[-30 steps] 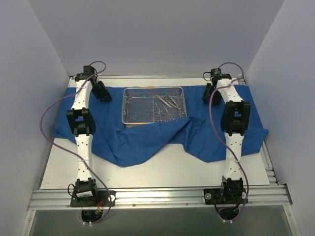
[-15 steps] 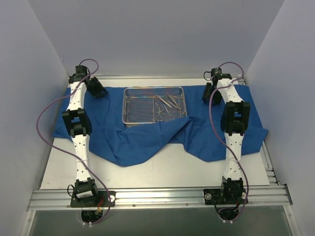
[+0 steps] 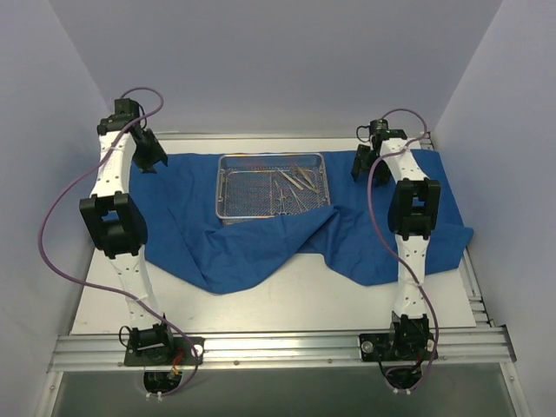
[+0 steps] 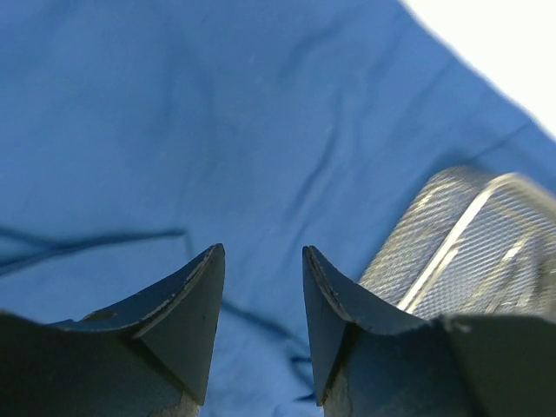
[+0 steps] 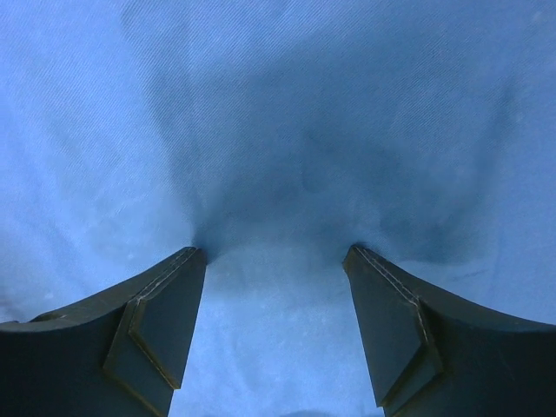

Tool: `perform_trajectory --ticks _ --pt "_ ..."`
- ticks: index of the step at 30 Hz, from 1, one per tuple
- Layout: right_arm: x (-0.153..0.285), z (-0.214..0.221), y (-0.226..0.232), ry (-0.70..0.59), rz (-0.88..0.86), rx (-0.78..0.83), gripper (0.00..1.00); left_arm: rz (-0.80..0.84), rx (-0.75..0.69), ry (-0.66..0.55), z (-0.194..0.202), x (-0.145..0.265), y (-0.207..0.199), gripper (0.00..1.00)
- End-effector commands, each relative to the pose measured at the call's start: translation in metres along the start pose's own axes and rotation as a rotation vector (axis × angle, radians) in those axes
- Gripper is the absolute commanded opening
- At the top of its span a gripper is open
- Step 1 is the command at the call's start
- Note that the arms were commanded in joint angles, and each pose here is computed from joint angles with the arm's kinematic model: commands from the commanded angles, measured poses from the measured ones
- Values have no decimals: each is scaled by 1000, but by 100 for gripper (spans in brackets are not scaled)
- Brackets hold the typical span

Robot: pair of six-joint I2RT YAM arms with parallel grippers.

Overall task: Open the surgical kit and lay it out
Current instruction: Smooth out the surgical kit at the center of the board.

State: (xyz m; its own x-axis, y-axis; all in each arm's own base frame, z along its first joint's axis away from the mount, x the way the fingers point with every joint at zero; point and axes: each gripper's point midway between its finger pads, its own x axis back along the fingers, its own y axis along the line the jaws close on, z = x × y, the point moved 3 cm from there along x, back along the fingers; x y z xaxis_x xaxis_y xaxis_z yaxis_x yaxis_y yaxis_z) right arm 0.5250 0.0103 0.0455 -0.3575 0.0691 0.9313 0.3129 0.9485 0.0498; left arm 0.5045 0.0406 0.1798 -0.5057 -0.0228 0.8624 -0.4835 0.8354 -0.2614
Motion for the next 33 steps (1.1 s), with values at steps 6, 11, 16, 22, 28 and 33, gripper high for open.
perform_trajectory --ticks 6,11,16,22,28,33 --pt "106 9 40 -132 -117 101 68 -191 -157 126 58 -13 19 50" --pt "143 30 47 -148 -192 110 69 -230 -175 163 72 -33 22 49" --pt "156 51 40 -138 -196 122 69 -265 -168 210 81 -43 26 47" --pt "157 63 34 -129 -193 129 69 -349 -171 243 92 -43 36 47" --pt "154 66 36 -119 -206 131 69 -384 -182 241 95 -41 39 48" --pt "151 67 36 -109 -206 136 69 -420 -188 258 100 -39 46 48"
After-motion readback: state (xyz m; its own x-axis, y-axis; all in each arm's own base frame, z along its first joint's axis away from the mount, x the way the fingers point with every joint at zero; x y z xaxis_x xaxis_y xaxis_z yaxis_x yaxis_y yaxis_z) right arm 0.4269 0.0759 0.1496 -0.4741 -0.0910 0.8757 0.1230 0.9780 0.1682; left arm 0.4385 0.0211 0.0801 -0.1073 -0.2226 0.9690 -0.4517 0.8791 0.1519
